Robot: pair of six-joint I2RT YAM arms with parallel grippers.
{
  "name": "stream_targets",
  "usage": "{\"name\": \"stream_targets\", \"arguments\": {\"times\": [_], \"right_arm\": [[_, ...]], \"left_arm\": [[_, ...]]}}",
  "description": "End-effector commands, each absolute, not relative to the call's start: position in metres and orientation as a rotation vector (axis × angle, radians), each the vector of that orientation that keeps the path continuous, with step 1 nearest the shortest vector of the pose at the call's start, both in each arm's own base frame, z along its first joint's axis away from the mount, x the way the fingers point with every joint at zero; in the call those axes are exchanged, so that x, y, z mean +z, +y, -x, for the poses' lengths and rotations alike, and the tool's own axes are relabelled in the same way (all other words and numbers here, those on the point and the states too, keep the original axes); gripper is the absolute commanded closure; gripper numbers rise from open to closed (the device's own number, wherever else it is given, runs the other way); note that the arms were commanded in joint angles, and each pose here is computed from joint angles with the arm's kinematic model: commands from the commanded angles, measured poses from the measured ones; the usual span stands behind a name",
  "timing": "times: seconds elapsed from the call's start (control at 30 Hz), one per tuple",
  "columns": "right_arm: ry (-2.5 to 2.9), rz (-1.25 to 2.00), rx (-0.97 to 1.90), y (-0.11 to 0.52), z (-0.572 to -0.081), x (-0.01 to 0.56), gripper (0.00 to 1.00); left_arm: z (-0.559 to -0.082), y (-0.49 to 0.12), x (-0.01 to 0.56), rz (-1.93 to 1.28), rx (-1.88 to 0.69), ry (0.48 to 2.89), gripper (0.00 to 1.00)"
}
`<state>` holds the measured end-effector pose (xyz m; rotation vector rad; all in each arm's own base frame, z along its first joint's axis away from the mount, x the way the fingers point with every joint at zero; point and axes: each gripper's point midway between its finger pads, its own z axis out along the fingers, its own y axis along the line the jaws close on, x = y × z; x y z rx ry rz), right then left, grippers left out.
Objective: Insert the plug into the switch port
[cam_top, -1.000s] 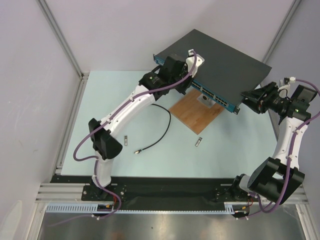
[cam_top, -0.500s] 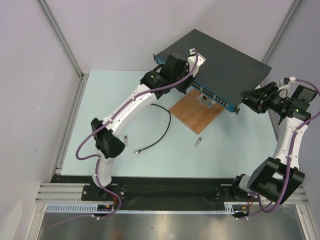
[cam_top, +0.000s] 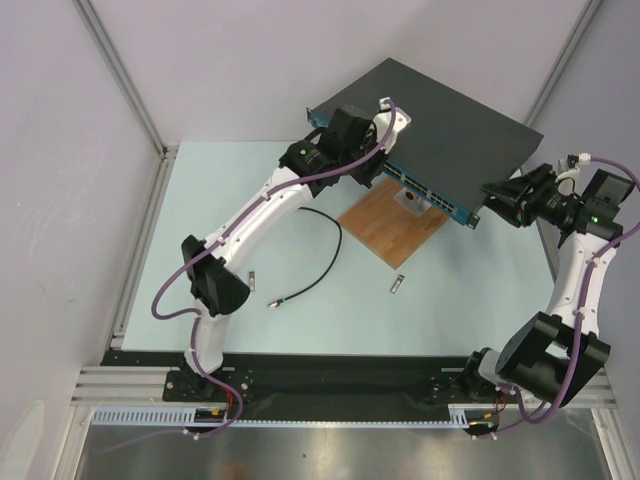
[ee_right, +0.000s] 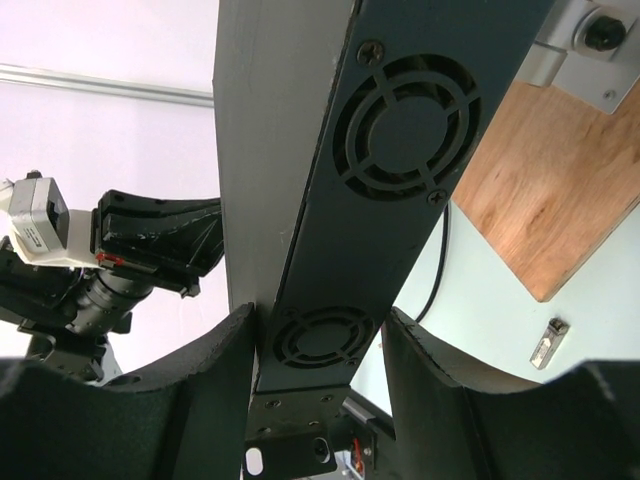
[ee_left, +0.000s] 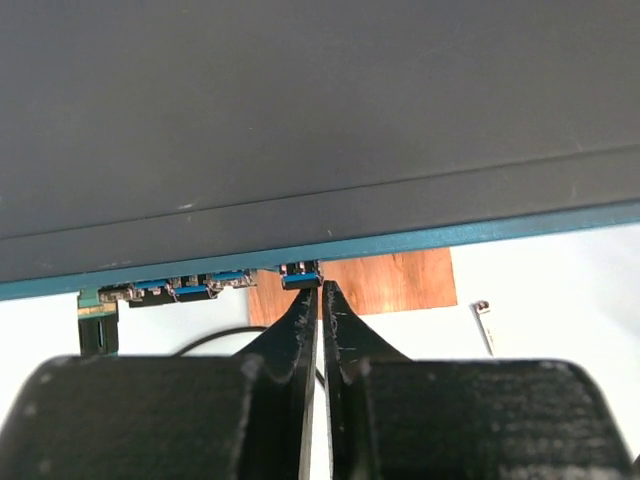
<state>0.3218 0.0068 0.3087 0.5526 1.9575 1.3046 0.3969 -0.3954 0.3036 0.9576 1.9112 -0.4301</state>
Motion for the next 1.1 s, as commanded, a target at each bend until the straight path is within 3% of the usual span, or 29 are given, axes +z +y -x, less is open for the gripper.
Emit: {"name": "stream_targets", "arguments": {"times": [0.0, 0.07, 0.13, 0.17, 0.23, 0.27, 0.37, 0.53, 0.57, 0.77, 1.07], "right_arm": [[1.973, -0.424, 1.271, 0.01, -0.325, 0.308, 1.0], [1.971, -0.421, 1.254, 0.005, -0.328, 0.31, 1.0], [1.971, -0.431, 1.252, 0.001, -0.329, 0.31, 0.93], [1.965, -0.431, 1.244, -0.002, -0.33, 0.312, 0.82], [1.963, -0.443, 1.243, -0.005, -0.331, 0.311, 0.67], [1.96, -0.441, 1.239, -0.006, -0.331, 0.312, 0.5], [1.949, -0.447, 1.224, -0.01, -0.331, 0.315, 0.29], [1.922, -0.446, 1.19, -0.015, -0.327, 0.325, 0.09], [1.917, -0.446, 1.188, -0.015, -0.327, 0.326, 0.01], [1.864, -0.43, 1.142, -0.026, -0.316, 0.348, 0.0], [1.79, -0.459, 1.065, -0.057, -0.297, 0.374, 0.01]], "left_arm": [[-0.394, -0.405, 0.39, -0.926, -0.534, 1.604, 0.91], [-0.373, -0.388, 0.395, -0.937, -0.543, 1.594, 0.88], [-0.36, -0.374, 0.4, -0.929, -0.543, 1.585, 0.83], [-0.348, -0.362, 0.397, -0.927, -0.546, 1.591, 0.67], [-0.333, -0.351, 0.375, -0.928, -0.563, 1.651, 0.5], [-0.318, -0.341, 0.386, -0.924, -0.589, 1.63, 0.48], [-0.293, -0.327, 0.36, -0.926, -0.626, 1.691, 0.42], [-0.257, -0.317, 0.268, -0.891, -0.657, 1.914, 0.42], [-0.241, -0.328, 0.261, -0.921, -0.68, 1.9, 0.42], [-0.201, -0.363, 0.192, -0.977, -0.583, 1.945, 0.4], [-0.188, -0.429, 0.105, -1.103, -0.529, 2.21, 0.42]]}}
